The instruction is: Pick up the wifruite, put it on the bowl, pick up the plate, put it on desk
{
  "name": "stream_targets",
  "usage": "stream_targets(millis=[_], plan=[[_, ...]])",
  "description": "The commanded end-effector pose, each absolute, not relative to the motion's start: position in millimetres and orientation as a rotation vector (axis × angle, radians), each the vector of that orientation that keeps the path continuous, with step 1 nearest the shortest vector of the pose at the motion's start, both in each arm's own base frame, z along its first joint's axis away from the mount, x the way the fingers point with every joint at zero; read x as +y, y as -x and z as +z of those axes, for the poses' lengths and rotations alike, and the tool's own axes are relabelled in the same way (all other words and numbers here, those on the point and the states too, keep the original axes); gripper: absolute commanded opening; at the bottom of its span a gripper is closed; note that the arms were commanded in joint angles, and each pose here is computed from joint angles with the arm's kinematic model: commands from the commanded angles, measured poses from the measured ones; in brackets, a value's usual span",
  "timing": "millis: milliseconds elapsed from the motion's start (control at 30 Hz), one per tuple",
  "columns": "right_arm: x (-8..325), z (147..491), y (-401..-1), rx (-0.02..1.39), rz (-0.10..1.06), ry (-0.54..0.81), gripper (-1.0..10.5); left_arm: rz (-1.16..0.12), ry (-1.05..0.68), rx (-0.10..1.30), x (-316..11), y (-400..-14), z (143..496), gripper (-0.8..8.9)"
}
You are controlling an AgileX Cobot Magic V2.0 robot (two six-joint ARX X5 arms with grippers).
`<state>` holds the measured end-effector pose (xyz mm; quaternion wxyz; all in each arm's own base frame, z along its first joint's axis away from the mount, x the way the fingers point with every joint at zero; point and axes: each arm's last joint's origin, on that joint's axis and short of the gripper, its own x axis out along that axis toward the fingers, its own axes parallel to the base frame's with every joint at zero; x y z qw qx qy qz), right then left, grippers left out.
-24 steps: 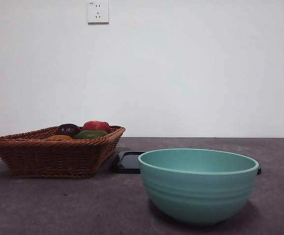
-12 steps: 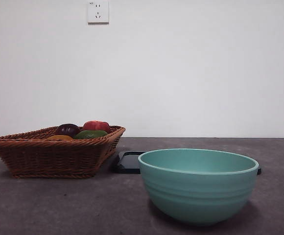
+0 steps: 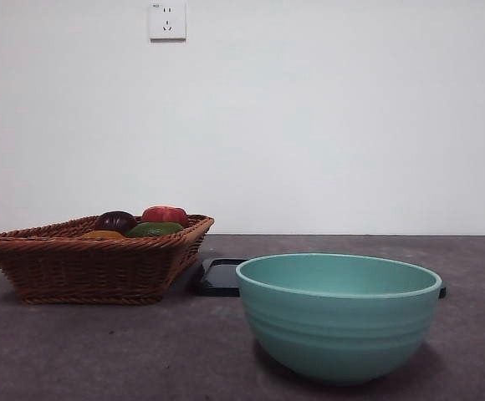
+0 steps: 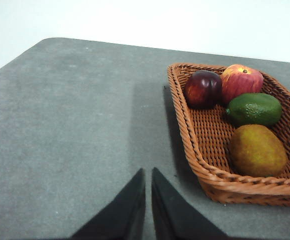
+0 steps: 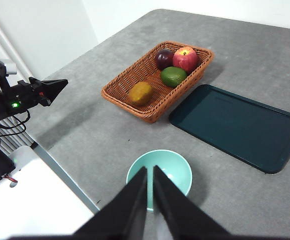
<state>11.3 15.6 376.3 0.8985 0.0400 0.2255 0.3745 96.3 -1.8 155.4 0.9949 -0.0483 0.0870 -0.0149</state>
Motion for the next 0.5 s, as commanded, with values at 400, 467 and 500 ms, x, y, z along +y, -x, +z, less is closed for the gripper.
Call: stream_targets(millis=[400, 467, 500], plan=[[14.7, 381.6, -9.7, 0.442, 0.783, -0.093, 0.1, -0.021, 0.099, 0.182, -1.5, -95.6, 149.0, 0.19], [14.7, 381.6, -9.7, 0.442, 0.783, -0.093, 0.1, -0.021, 0.099, 0.181, -1.5, -95.6, 149.1, 0.19], [14.7, 381.6, -9.7, 0.442, 0.783, -0.093, 0.1, -0.021, 0.099, 0.181, -1.5, -95.6, 149.1, 0.19]])
